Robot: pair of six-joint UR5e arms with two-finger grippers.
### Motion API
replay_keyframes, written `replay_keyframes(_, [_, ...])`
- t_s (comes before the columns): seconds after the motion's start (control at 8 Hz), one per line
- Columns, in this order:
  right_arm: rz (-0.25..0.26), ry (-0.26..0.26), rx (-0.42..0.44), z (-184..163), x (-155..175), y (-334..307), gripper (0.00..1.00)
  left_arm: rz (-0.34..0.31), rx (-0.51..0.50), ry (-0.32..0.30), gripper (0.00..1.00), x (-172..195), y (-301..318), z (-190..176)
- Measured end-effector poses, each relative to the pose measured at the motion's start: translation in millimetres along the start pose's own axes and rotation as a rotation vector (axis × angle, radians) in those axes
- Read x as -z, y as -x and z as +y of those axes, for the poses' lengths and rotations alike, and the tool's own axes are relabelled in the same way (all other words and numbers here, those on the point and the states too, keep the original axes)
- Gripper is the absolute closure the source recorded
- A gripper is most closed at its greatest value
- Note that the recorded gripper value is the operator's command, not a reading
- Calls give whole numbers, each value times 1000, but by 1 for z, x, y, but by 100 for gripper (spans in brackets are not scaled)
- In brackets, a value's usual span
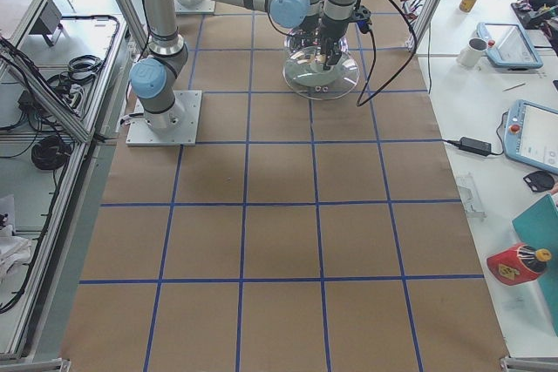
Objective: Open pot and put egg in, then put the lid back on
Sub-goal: 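Release egg and raise left gripper while right gripper returns lid over pot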
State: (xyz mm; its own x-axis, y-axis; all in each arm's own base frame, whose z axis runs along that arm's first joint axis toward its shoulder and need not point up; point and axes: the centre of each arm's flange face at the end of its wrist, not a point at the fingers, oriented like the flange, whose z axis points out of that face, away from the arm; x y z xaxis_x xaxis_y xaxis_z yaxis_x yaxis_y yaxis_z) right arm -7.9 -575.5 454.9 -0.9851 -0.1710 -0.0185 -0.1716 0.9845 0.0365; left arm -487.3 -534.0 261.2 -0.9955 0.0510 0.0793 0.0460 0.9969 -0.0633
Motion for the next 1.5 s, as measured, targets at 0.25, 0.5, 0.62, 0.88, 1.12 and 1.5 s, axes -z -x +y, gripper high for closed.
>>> replay_keyframes(0.25, [1,0,2,0,0,0,100,20,-8,-50,0,44,2,5])
replay_keyframes(0.5, [1,-4,0,0,1,2,100,30,-26,-104,0,115,18,17])
replay_keyframes(0.62, [-1,-6,-4,0,2,4,100,12,-5,-112,0,141,49,11])
replay_keyframes(0.88, [-9,-19,-32,-5,5,36,100,-24,105,-121,0,191,160,-20])
replay_keyframes(1.12, [-9,-48,-68,-14,5,109,100,-61,201,-125,0,246,280,-29])
replay_keyframes(1.5, [-11,-45,-101,-24,-19,215,100,-108,260,-111,0,300,348,4])
